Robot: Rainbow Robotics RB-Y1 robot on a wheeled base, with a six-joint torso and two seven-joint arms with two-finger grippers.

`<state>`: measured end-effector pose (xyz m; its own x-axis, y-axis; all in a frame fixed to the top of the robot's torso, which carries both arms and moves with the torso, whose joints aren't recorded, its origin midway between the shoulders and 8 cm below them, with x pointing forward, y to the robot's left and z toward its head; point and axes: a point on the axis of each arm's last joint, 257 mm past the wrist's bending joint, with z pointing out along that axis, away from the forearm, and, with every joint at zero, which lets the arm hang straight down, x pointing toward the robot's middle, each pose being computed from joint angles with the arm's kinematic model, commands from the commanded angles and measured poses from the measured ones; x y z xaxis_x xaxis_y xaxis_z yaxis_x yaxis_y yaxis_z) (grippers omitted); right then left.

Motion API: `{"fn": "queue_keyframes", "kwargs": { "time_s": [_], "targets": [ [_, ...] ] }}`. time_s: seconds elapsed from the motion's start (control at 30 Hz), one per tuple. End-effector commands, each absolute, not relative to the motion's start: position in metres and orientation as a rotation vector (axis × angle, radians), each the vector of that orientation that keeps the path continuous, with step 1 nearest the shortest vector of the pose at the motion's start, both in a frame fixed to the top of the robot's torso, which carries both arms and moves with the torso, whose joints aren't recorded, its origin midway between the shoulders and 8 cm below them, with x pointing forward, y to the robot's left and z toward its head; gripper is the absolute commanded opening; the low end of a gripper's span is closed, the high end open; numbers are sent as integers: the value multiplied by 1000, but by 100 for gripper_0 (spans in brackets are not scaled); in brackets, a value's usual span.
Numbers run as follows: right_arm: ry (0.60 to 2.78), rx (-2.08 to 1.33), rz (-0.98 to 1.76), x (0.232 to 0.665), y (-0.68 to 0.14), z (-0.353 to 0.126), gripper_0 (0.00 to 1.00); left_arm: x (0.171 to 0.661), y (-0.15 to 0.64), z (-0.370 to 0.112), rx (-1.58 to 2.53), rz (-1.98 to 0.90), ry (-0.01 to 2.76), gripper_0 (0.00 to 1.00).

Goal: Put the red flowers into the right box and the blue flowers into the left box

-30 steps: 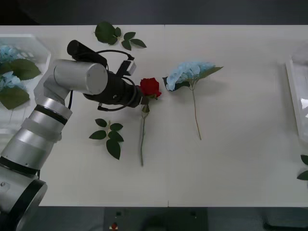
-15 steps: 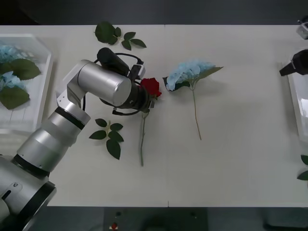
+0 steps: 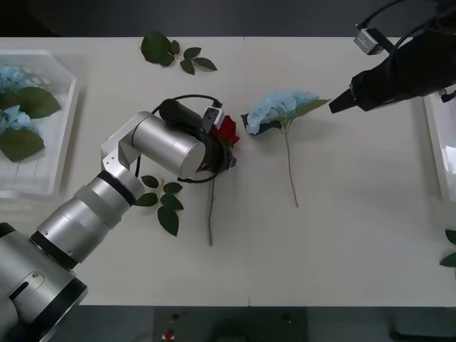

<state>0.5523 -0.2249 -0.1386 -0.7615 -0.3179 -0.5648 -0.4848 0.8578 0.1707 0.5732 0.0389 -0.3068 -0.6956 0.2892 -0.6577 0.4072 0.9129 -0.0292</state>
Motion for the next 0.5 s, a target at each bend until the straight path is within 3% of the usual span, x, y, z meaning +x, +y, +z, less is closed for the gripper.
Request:
{"fn": "queue_keyframes", "kwargs": {
  "time_s": [0.03, 0.07, 0.1, 0.2, 0.23, 0.5],
  "targets": [
    [2488, -538, 427, 553, -191, -133, 100, 581, 23, -287, 509, -239, 2343, 98],
    [2494, -522, 423, 552, -186, -136, 100, 581, 24, -288, 512, -235, 2343, 79],
    [2499, -513, 422, 552, -183, -138, 100, 581, 25, -289, 513, -232, 2345, 67],
    [2527, -470, 396, 553, -171, -150, 100, 581, 26, -290, 517, -225, 2344, 4],
    [2529, -457, 390, 555, -167, -153, 100, 581, 26, -291, 517, -224, 2345, 0],
    [2541, -434, 311, 560, -164, -188, 100, 582, 32, -290, 513, -219, 2343, 0]
  ]
}}
